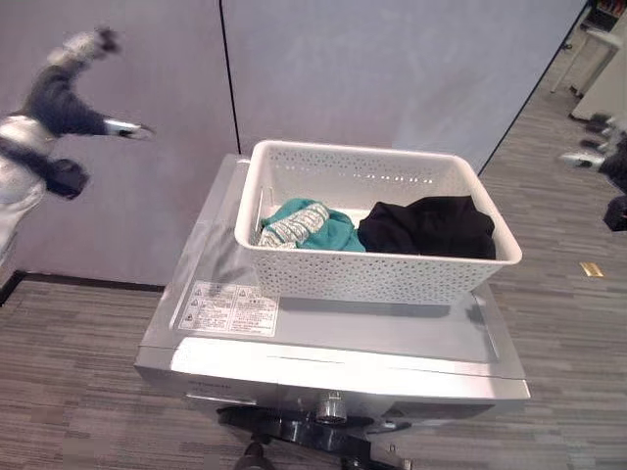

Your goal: Grab the laundry basket,head to the washer,open it,put in the laundry and shut it.

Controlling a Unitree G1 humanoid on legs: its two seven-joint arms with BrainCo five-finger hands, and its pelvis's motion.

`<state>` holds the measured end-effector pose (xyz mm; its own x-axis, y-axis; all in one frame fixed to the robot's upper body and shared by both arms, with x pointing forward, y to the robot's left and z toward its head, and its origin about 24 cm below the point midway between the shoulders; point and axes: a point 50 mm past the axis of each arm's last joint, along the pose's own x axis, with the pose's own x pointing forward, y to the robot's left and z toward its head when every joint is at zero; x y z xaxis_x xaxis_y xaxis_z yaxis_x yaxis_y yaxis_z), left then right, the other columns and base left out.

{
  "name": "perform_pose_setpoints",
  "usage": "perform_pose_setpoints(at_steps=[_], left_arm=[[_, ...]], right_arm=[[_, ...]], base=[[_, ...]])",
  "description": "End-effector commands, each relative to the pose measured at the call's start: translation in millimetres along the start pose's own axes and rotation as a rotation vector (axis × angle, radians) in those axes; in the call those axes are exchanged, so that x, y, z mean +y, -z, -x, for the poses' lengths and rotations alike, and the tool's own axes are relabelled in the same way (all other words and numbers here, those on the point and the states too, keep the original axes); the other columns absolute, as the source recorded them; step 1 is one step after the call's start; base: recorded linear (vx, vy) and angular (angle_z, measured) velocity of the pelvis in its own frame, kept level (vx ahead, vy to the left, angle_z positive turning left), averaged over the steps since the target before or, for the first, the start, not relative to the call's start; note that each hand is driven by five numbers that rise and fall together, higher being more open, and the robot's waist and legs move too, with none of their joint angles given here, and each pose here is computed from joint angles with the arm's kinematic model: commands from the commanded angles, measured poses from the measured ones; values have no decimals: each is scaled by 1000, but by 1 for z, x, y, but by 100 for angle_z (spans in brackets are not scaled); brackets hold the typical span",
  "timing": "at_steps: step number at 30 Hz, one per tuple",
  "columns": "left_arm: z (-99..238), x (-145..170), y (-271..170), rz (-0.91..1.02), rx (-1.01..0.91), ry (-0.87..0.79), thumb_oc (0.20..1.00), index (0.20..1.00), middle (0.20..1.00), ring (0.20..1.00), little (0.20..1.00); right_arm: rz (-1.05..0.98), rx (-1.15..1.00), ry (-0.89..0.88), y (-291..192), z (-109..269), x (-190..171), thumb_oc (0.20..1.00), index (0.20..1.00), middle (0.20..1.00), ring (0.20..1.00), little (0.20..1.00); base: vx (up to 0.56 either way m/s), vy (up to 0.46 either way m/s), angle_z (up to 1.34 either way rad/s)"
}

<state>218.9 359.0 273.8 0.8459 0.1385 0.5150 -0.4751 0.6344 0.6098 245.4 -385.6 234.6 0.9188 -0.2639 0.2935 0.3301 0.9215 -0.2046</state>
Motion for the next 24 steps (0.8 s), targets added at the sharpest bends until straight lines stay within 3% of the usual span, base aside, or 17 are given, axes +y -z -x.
perform_pose_setpoints(at_steps=[1, 2, 4, 6, 10, 11, 13, 15, 17, 20, 21, 24], left_arm=[[25, 6, 57, -40, 234, -163, 1000, 1000, 1000, 1000, 1000], [64, 2, 86, 12, 379, -218, 1000, 1000, 1000, 1000, 1000], [106, -3, 114, 14, 555, -270, 1000, 1000, 1000, 1000, 1000], [119, -10, 121, 8, 611, -262, 1000, 1000, 1000, 1000, 1000], [151, -70, 150, 145, 806, -165, 1000, 1000, 1000, 1000, 1000], [151, -71, 150, 145, 806, -161, 1000, 1000, 1000, 1000, 1000], [194, -109, 166, 210, 994, -45, 1000, 1000, 1000, 1000, 1000], [204, -121, 169, 222, 1039, -8, 1000, 1000, 1000, 1000, 1000], [231, -170, 173, 319, 1185, 112, 1000, 1000, 1000, 1000, 1000], [238, -201, 165, 324, 1203, 245, 1000, 1000, 1000, 1000, 1000], [248, -228, 160, 308, 1239, 364, 1000, 1000, 1000, 1000, 1000], [256, -246, 155, 298, 1255, 449, 1000, 1000, 1000, 1000, 1000]], right_arm=[[91, 39, 99, 27, -3, 3, 1000, 1000, 1000, 1000, 1000], [72, 54, 153, 42, 9, 5, 1000, 1000, 1000, 1000, 1000], [101, 78, 201, 56, 21, 9, 1000, 1000, 1000, 1000, 1000], [116, 84, 243, 62, 29, 9, 1000, 1000, 1000, 1000, 1000], [140, 229, 339, 106, 58, 15, 1000, 1000, 1000, 1000, 1000], [143, 231, 340, 106, 60, 14, 1000, 1000, 1000, 1000, 1000], [161, 363, 332, 136, 82, 22, 1000, 1000, 1000, 1000, 1000], [149, 406, 336, 145, 93, 23, 1000, 1000, 1000, 1000, 1000], [82, 507, 322, 169, 114, 39, 1000, 1000, 1000, 1000, 1000], [46, 542, 342, 177, 123, 43, 1000, 1000, 1000, 1000, 1000], [66, 565, 334, 181, 127, 49, 1000, 1000, 1000, 1000, 1000], [80, 564, 309, 181, 127, 55, 1000, 1000, 1000, 1000, 1000]], base=[[-142, -205, 3], [-213, -209, 9], [-226, -147, 21], [-311, -80, 34], [-409, -94, 97], [-97, -3, 67], [-107, 90, 44], [-148, 215, 33], [-218, 433, 45], [-173, 358, 52], [-257, 436, 21], [-267, 342, -20]])
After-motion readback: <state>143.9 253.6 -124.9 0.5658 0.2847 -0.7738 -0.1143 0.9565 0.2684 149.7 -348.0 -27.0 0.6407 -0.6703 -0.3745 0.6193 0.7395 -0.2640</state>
